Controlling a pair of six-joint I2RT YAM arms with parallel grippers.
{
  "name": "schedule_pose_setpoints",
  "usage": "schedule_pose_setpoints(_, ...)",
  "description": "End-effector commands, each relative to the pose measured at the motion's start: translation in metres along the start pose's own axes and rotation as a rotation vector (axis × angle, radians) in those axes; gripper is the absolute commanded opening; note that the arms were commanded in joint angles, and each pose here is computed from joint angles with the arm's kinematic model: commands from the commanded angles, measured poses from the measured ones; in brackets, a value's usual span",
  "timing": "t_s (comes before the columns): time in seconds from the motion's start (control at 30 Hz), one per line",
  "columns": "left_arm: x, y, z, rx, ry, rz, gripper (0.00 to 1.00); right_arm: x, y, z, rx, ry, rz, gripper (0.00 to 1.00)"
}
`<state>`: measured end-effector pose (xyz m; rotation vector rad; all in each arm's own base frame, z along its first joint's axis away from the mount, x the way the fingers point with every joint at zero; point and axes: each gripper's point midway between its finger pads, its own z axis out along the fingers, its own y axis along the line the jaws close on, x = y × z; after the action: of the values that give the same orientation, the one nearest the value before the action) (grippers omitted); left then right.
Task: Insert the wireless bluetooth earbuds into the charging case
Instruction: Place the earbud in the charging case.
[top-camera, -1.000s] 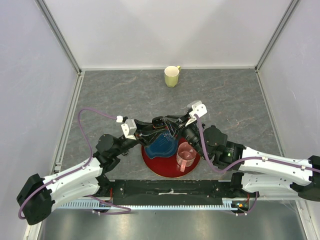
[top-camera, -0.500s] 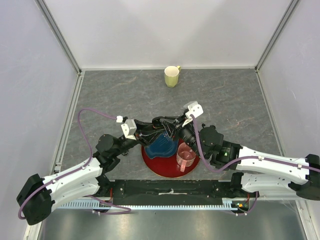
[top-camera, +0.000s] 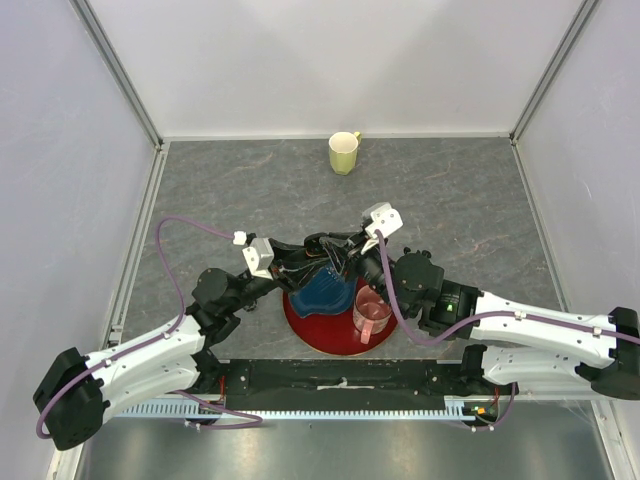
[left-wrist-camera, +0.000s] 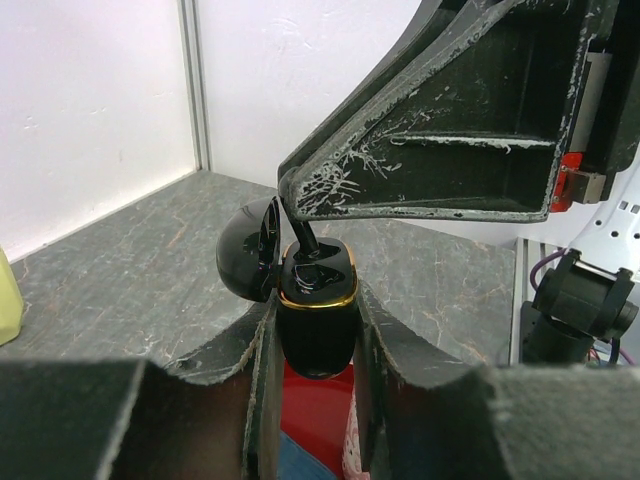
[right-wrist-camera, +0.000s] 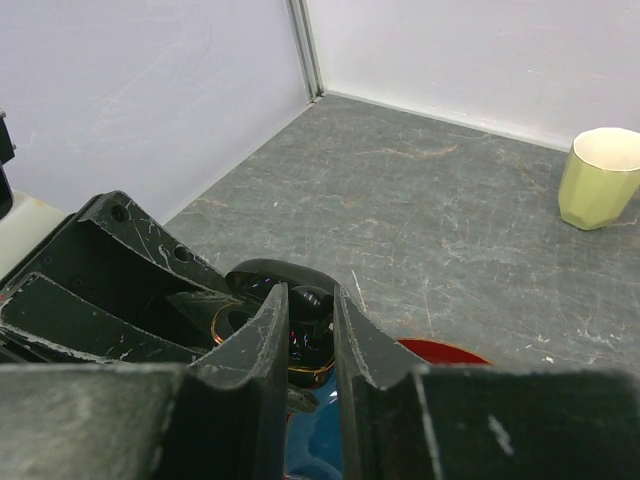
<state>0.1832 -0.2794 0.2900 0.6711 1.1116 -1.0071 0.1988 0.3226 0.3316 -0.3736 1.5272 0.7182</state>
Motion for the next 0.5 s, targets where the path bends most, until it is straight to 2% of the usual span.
schedule_pose_setpoints(0.0, -0.03, 0.001, 0.005, -0.017, -0.099, 0.004, 0.02, 0.0, 0.009, 0.0, -0.046, 0.033, -0.06, 0.0)
schedule_pose_setpoints(0.47, -0.035, 0.012, 0.003, -0.081, -0.125, -0.004, 0.02, 0.008, 0.012, -0.005, -0.08, 0.068, -0.082, 0.0)
